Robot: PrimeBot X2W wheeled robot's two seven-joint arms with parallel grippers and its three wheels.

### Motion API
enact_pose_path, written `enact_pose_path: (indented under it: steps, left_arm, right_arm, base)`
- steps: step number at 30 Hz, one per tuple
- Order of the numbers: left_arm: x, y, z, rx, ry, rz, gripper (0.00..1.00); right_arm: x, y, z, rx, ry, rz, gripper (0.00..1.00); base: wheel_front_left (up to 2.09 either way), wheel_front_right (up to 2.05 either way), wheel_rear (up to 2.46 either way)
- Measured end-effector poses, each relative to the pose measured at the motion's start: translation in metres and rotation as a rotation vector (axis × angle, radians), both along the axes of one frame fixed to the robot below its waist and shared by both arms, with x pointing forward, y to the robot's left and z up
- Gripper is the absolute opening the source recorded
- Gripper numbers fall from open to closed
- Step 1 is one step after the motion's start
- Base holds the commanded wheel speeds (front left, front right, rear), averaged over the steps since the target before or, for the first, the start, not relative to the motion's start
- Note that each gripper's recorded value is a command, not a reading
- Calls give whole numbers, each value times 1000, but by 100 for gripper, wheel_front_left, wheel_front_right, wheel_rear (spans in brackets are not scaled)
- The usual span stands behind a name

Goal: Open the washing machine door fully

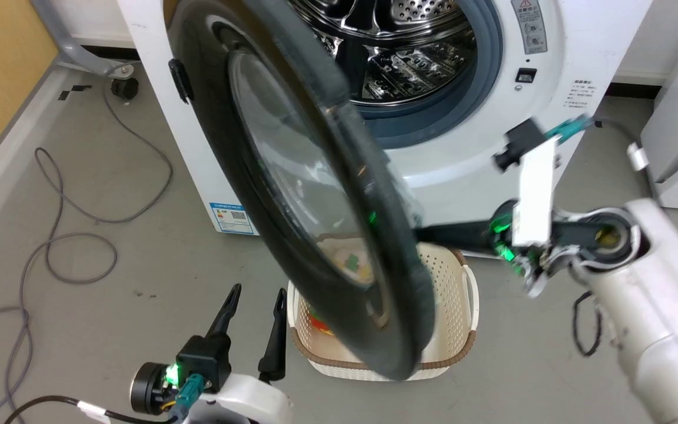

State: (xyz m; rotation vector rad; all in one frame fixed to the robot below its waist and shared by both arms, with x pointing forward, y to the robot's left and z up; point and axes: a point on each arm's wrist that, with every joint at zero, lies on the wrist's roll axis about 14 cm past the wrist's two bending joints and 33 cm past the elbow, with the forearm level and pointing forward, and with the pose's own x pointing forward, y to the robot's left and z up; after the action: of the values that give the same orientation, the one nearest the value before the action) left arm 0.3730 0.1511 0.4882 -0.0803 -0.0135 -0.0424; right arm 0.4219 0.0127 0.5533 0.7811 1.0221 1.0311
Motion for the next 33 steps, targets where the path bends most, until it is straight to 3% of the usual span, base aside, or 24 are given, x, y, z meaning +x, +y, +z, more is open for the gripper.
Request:
enact_pose_path:
  steps: [10, 14, 17, 18, 20, 23, 24, 28, 33]
  left_arm:
    - [-2, -2, -6, -1, 17, -5, 100]
    - [-3, -2, -4, -2, 14, -4, 100]
    - [-3, 0, -3, -9, 9, 2, 100]
    - [-3, 0, -2, -12, 8, 3, 100]
    - [-2, 0, -1, -13, 5, 9, 100]
    - [-1, 0, 0, -17, 1, 8, 100]
    - [0, -2, 1, -18, -3, 4, 100]
    - [0, -4, 4, -14, -10, -5, 100]
    - [-5, -2, 5, -9, -14, 1, 100]
  right_arm:
    - [-26, 20, -13, 75, 59, 33, 0]
    - [-20, 13, -10, 171, 71, -78, 0]
    - [-10, -3, -7, 253, 66, -227, 0]
    - [-7, -10, -8, 271, 63, -283, 9]
    - [-4, -27, -16, 307, 76, -395, 100]
    - [-8, -53, -36, 327, 110, -547, 100]
    - [-12, -85, -53, 348, 133, -722, 100]
    - [-14, -131, -62, 364, 94, -981, 100]
    - [-32, -172, -79, 234, -30, -1201, 100]
  base:
    - [0, 0, 0]
    - [0, 0, 0]
    - [0, 0, 0]
    - [0, 0, 0]
    - [0, 0, 0]
    - [0, 0, 0]
    - [0, 0, 0]
    - [0, 0, 0]
    - [0, 0, 0]
